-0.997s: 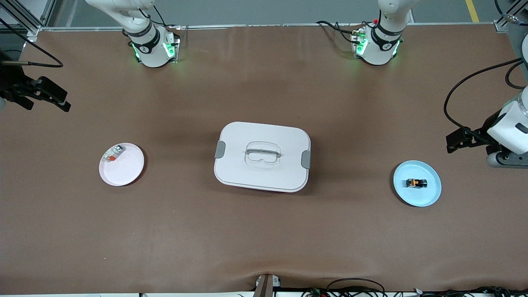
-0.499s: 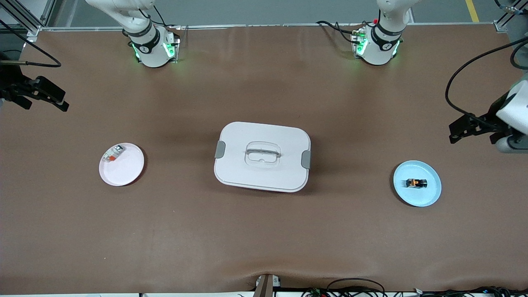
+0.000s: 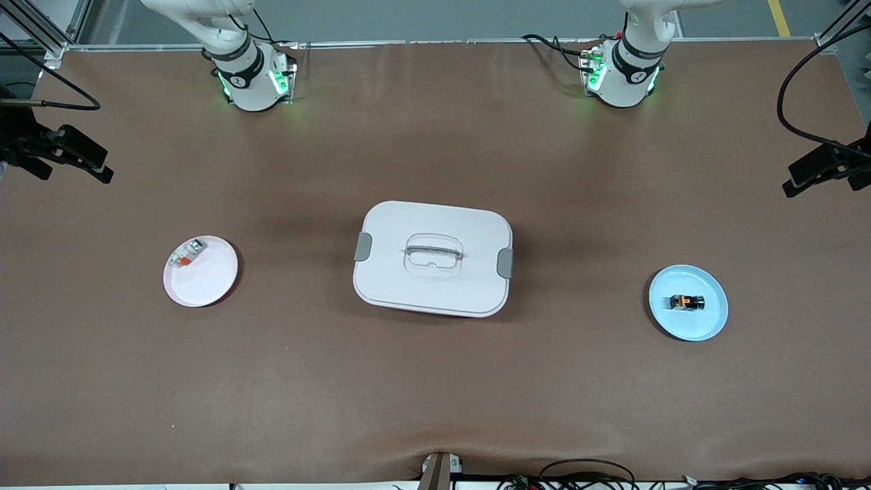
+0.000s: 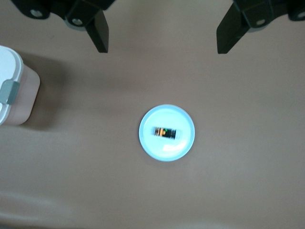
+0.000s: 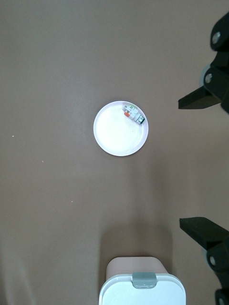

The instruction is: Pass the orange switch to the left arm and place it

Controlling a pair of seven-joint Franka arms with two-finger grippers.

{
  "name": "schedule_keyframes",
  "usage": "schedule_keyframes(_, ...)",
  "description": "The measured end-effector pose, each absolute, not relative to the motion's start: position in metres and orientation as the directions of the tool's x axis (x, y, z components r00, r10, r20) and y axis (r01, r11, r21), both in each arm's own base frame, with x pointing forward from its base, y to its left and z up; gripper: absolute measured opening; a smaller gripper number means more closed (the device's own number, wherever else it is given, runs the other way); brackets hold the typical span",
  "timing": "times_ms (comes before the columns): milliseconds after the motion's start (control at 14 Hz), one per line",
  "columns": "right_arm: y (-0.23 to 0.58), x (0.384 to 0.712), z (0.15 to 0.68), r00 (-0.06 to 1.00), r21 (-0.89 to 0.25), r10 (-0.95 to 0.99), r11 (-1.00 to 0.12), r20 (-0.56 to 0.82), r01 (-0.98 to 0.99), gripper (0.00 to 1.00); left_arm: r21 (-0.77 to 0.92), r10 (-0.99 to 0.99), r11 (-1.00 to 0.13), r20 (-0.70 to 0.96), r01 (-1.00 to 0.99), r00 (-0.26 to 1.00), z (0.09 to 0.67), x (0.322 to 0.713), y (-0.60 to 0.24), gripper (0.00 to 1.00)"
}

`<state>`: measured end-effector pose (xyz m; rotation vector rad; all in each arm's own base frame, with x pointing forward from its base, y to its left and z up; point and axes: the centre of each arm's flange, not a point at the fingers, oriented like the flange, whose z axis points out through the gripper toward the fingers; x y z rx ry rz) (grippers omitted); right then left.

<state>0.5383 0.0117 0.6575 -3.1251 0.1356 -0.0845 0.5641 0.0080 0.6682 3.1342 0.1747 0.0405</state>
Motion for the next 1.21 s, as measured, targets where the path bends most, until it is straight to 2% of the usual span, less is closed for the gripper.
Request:
schedule_keyframes(570,0.011,0.538,0.658,0.995,-0.014,-0.087,-0.996,0.051,-0.087,1.00,0.003,0.112,-0.994,0.007,0.112,0.994,0.688,0.517,0.008,1.00)
schedule_keyframes(1211,0.012,0.538,0.658,0.995,-0.014,-0.086,-0.996,0.050,-0.085,1.00,0.000,0.080,-0.997,-0.017,0.080,0.997,0.665,0.518,-0.009,1.00)
